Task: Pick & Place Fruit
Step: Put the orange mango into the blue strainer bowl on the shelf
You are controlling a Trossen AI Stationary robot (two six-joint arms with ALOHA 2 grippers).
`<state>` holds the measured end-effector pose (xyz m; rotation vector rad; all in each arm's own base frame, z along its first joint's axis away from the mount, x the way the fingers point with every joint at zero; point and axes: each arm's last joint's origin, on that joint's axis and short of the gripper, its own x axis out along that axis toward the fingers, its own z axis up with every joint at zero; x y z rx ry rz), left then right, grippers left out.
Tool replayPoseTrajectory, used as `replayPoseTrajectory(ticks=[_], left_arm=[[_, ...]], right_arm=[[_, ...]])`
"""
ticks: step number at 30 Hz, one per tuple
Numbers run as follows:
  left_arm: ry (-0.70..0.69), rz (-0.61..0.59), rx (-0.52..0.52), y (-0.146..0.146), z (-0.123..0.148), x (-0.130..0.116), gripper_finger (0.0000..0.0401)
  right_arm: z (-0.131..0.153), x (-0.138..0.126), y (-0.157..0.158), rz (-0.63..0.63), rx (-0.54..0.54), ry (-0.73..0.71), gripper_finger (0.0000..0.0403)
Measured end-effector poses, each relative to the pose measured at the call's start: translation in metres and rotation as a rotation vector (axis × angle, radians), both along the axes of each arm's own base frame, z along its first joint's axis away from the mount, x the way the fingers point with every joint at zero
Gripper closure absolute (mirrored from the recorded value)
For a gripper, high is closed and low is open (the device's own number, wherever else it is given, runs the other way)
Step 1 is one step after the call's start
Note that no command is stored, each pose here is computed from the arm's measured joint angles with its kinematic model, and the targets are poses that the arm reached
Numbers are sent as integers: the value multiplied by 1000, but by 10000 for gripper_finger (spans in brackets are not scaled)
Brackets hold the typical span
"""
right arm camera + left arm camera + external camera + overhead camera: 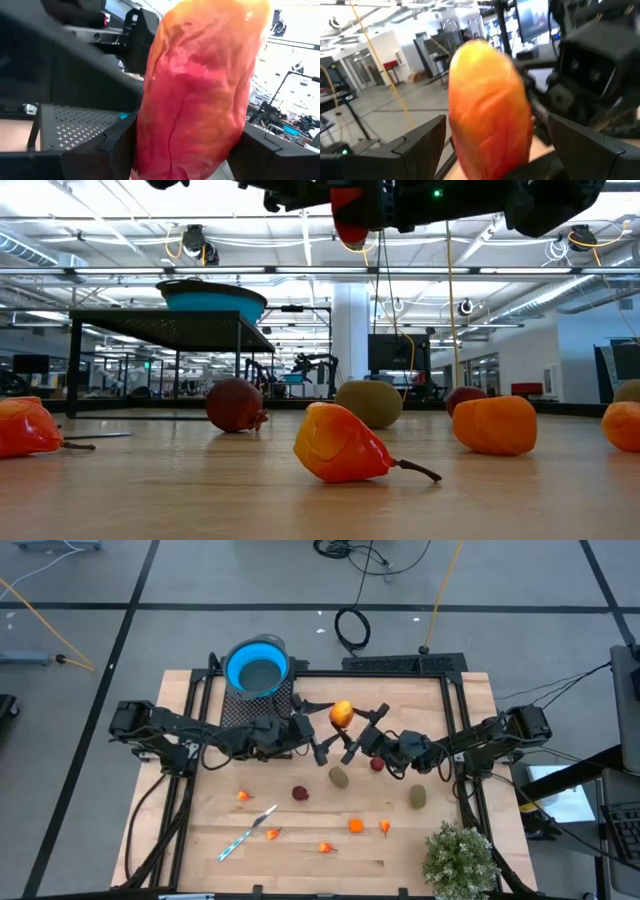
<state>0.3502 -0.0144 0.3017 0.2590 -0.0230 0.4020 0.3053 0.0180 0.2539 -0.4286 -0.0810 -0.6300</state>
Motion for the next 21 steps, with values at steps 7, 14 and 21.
replayPoseTrajectory(ticks=[7,14,21], left_arm=[[3,-2,1,0,0,0,54],[5,-25,14,0,0,0,54],[8,-28,-4,0,-1,0,81]], right_arm=[[-2,0,0,1,0,22,162],[-5,1,0,9,-6,53,162],[-9,2,1,33,-18,92,161]])
